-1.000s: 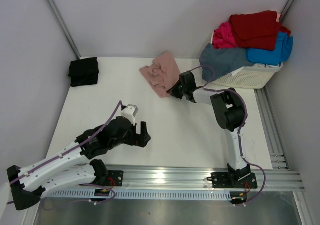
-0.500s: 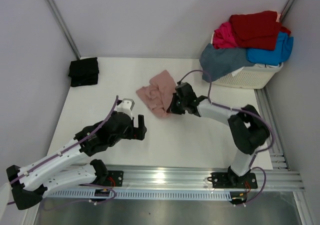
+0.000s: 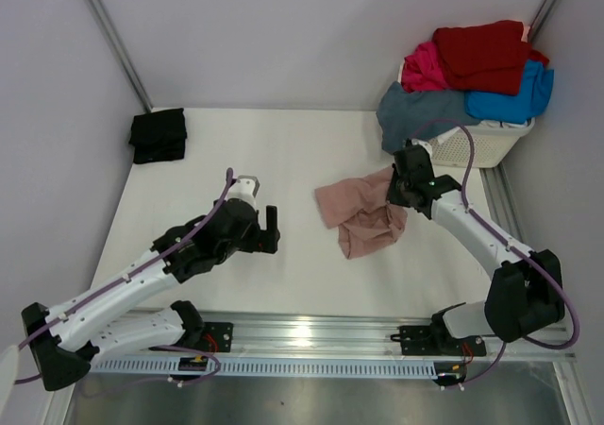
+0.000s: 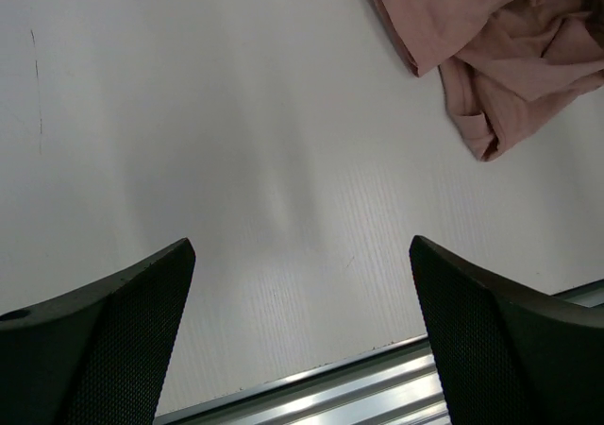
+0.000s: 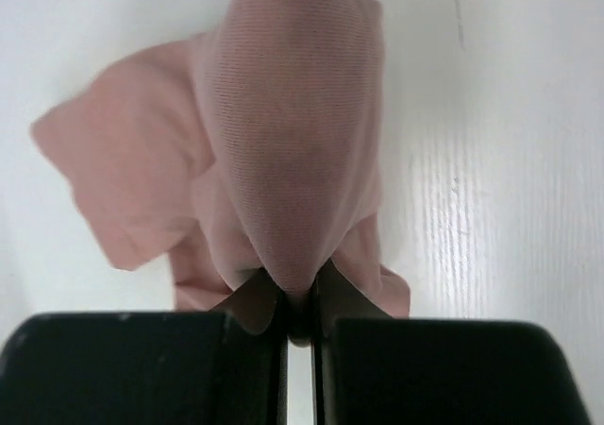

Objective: Fold and stack the t-shirts
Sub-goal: Grab one side of the 2/3 rectangular tshirt with right arm, then fold the long partially folded tshirt into a neat square

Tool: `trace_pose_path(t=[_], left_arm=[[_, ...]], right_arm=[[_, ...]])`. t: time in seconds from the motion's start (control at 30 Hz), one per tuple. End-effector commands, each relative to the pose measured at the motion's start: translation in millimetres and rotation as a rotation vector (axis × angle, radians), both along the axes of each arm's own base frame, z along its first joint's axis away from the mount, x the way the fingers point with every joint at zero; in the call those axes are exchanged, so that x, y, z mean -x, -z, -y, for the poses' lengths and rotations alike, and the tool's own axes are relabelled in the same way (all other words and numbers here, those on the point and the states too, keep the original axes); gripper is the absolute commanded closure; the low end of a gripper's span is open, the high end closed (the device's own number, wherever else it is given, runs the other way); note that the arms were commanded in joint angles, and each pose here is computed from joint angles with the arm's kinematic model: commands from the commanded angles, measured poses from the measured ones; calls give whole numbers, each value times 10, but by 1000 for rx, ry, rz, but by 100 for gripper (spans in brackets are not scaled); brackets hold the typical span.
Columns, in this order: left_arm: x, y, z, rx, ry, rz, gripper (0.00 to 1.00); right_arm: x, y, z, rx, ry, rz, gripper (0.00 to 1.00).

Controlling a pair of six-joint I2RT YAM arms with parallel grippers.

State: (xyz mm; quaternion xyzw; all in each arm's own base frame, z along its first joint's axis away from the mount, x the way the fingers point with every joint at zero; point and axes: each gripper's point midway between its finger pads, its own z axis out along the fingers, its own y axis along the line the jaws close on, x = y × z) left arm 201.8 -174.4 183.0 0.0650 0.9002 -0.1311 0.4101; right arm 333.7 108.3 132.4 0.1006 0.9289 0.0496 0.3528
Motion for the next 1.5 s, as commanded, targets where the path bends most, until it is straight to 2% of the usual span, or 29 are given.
trace_pose_path(t=[0.0,0.13,0.3,0.43,0.67,0.8,1.1,1.23,1.27,1.33,1.37,1.47], left_arm=[[-29,-179,29,49,7,36,1],[19,-188,-30,62,0,44,1],[78,-147,-72,79,-3,37,1],[101,-129,-61,87,7,30,1],[114,-104,-32,104,9,20,1],[128,-69,-48,107,-5,9,1],[171,-6,-151,136,-56,10,1],[187,28,-141,143,-56,-2,1],[192,52,-145,141,-58,-7,1],[201,70,-132,144,-55,-14,1],[204,77,-130,144,-55,-16,1],[203,92,-125,146,-54,-17,1]], right_arm=[[-199,-276,-262,-16,-94,80,100],[-269,-470,-709,-34,-226,133,100],[-76,-438,-1311,-78,-438,77,100],[88,-309,-1590,-62,-557,22,100],[260,116,-1923,-19,-675,-119,100],[321,196,-2050,-1,-702,-120,100],[540,216,-2517,-156,-845,-153,100],[588,216,-2693,-162,-890,-163,100],[605,250,-2726,-157,-899,-171,98],[639,361,-2786,-151,-913,-201,87],[635,358,-2841,-160,-918,-200,74],[677,373,-2983,-195,-952,-193,57]])
